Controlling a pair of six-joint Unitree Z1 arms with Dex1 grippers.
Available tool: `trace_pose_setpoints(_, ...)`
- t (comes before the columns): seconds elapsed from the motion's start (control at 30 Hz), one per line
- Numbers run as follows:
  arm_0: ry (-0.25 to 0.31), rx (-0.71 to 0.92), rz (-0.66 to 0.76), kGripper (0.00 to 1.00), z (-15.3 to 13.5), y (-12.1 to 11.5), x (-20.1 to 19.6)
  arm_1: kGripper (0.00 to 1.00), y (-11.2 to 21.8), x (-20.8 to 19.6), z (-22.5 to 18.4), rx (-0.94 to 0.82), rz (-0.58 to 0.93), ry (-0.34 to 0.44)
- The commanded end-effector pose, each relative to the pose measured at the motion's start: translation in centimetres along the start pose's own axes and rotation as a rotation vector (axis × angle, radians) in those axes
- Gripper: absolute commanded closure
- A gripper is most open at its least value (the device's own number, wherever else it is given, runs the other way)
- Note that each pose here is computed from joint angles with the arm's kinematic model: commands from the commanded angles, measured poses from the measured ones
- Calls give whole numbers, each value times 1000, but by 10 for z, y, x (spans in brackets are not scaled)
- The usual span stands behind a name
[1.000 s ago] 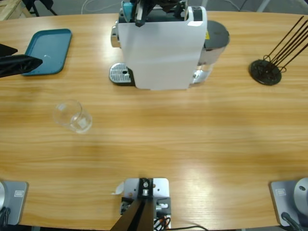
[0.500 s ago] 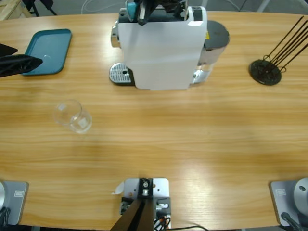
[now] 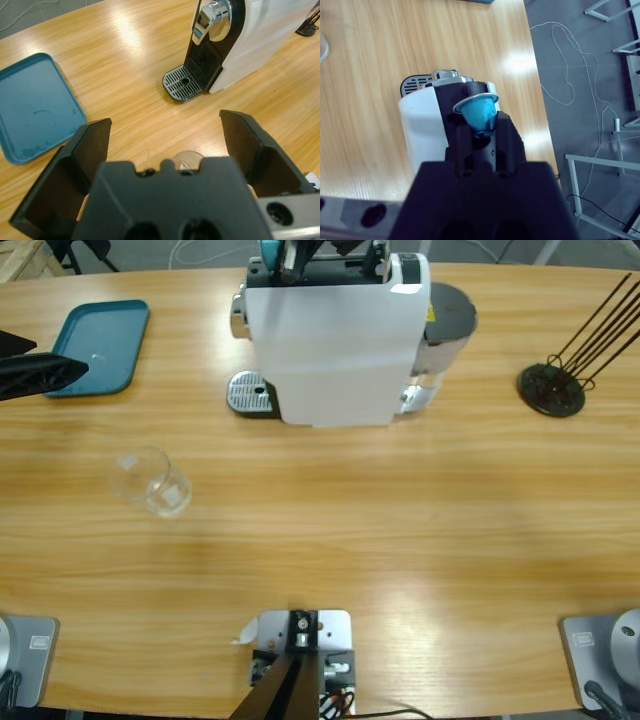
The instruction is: Pour coffee
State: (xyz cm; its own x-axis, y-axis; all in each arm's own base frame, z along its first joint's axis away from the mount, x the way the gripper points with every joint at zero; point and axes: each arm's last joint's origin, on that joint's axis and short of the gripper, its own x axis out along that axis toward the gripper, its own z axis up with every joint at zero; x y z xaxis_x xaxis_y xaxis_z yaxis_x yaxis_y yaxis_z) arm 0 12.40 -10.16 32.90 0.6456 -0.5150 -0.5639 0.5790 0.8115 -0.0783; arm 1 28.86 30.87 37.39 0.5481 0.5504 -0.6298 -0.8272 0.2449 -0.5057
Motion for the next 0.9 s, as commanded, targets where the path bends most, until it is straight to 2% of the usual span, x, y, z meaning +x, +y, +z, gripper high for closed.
trace_pose_setpoints(0.03,57,-5,-4,69,-12,1,12,757,6,29,-12,23,34,63)
trace_pose_setpoints(0.1,55,-5,-4,69,-12,1,11,752,7,30,-12,24,37,66)
trace_pose_setpoints(0.13,54,-4,-5,69,-12,1,11,725,7,30,-13,24,39,69)
trace_pose_setpoints(0.17,54,-4,-5,69,-12,1,11,649,7,31,-13,27,41,74)
trace_pose_setpoints(0.3,52,-5,-5,69,-12,1,11,589,8,31,-15,30,46,81)
trace_pose_setpoints(0.47,53,-4,-5,69,-12,1,11,589,5,22,-12,30,30,76)
trace_pose_setpoints(0.8,48,-4,-14,69,-12,0,9,585,-1,-68,12,-3,-66,22)
trace_pose_setpoints(0.9,49,-3,-17,69,-12,0,9,337,3,-89,21,14,-150,9)
